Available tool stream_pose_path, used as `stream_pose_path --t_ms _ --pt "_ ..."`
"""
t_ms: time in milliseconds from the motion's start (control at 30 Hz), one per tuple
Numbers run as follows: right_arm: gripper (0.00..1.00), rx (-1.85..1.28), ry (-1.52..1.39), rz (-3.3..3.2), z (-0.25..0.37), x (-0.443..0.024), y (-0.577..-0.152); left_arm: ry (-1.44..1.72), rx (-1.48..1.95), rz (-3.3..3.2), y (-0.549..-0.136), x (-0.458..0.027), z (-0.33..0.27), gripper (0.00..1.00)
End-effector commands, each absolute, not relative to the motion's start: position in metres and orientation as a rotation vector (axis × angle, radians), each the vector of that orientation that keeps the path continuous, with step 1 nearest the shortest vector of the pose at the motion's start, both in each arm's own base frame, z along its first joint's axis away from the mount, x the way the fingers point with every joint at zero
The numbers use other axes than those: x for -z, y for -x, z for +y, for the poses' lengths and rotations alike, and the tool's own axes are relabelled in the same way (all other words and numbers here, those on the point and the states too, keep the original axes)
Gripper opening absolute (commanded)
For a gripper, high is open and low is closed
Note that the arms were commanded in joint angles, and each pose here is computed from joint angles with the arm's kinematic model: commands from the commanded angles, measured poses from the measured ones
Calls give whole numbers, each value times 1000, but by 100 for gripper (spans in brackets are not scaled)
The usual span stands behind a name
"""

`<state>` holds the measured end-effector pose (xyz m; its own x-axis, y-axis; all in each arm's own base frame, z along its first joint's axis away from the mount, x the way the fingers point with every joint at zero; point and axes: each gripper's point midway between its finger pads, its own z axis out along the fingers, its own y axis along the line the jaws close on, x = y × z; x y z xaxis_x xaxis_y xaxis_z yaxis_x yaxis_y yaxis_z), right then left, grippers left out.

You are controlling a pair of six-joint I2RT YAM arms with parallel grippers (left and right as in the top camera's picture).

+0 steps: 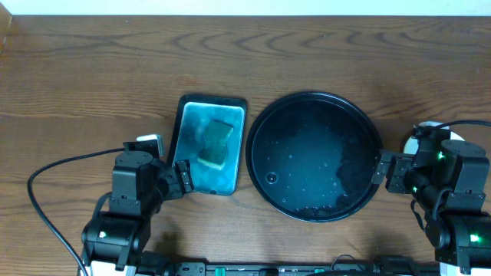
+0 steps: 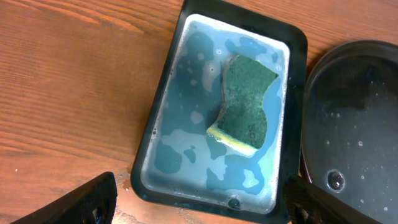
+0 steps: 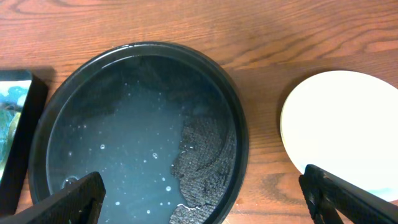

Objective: Clean dirty plates on tray and stack at the side

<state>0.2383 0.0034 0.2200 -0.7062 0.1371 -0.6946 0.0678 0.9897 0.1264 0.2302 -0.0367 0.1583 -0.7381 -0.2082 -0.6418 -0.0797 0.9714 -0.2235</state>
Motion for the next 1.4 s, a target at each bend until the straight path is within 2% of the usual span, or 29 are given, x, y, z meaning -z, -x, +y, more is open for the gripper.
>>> stream_pose_path --t_ms 0,633,933,1100,1367 --pt "99 -112 -152 2364 3 -217 -238 177 222 2412 -230 -153 -37 86" --pt "99 -113 -148 2363 4 -215 -236 177 222 2412 -230 -153 -37 86" --pt "99 -66 -133 2355 0 -153 -206 177 222 2412 -230 -153 -37 86" --pt "99 -110 -69 2107 10 -146 -221 177 222 2412 -230 -153 -37 86" --pt "99 -151 -18 1789 20 -161 -236 177 222 2412 -230 -153 -37 86"
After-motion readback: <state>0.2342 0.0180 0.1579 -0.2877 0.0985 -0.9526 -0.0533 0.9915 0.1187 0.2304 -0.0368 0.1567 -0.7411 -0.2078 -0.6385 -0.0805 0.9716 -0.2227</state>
